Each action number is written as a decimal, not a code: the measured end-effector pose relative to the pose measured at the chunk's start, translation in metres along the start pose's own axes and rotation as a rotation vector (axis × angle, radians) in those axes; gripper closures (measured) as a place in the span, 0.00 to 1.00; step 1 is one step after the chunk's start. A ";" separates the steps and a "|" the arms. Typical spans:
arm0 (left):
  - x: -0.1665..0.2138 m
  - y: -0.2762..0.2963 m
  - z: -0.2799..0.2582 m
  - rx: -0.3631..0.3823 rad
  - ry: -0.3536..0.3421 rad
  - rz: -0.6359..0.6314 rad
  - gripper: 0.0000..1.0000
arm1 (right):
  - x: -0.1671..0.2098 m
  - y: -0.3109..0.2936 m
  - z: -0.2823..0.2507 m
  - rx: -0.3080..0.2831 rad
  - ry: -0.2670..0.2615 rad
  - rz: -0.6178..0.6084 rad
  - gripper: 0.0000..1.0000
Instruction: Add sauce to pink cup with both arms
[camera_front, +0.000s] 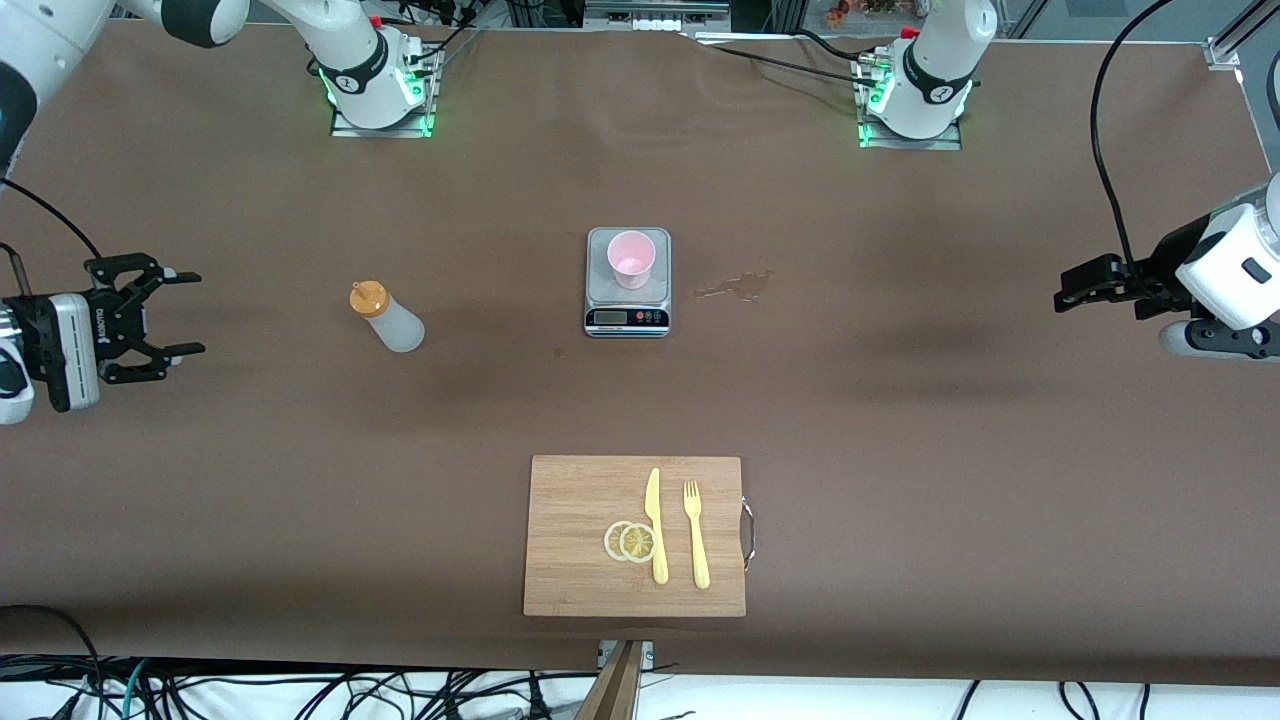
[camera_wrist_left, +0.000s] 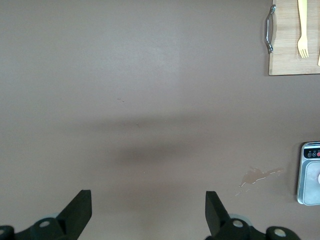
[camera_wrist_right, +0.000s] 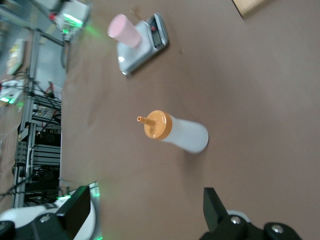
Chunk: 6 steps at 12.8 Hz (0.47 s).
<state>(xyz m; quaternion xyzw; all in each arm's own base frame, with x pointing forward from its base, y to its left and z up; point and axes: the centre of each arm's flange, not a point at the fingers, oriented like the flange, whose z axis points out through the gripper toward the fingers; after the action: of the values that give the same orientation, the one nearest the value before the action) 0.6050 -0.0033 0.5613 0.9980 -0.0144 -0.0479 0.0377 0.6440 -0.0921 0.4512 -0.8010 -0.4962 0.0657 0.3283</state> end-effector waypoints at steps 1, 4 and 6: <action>0.000 0.000 0.000 0.000 0.000 0.000 0.00 | 0.012 -0.015 -0.010 -0.052 -0.050 0.066 0.00; 0.000 0.000 0.000 0.000 0.000 0.000 0.00 | 0.051 -0.052 -0.024 -0.246 -0.174 0.264 0.00; 0.000 0.000 0.000 0.000 0.000 0.000 0.00 | 0.065 -0.074 -0.021 -0.354 -0.190 0.399 0.00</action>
<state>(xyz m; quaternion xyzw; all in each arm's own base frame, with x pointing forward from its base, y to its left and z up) 0.6050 -0.0031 0.5614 0.9980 -0.0142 -0.0478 0.0377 0.6295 -0.0257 0.5253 -0.9180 -0.3612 0.1162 0.1156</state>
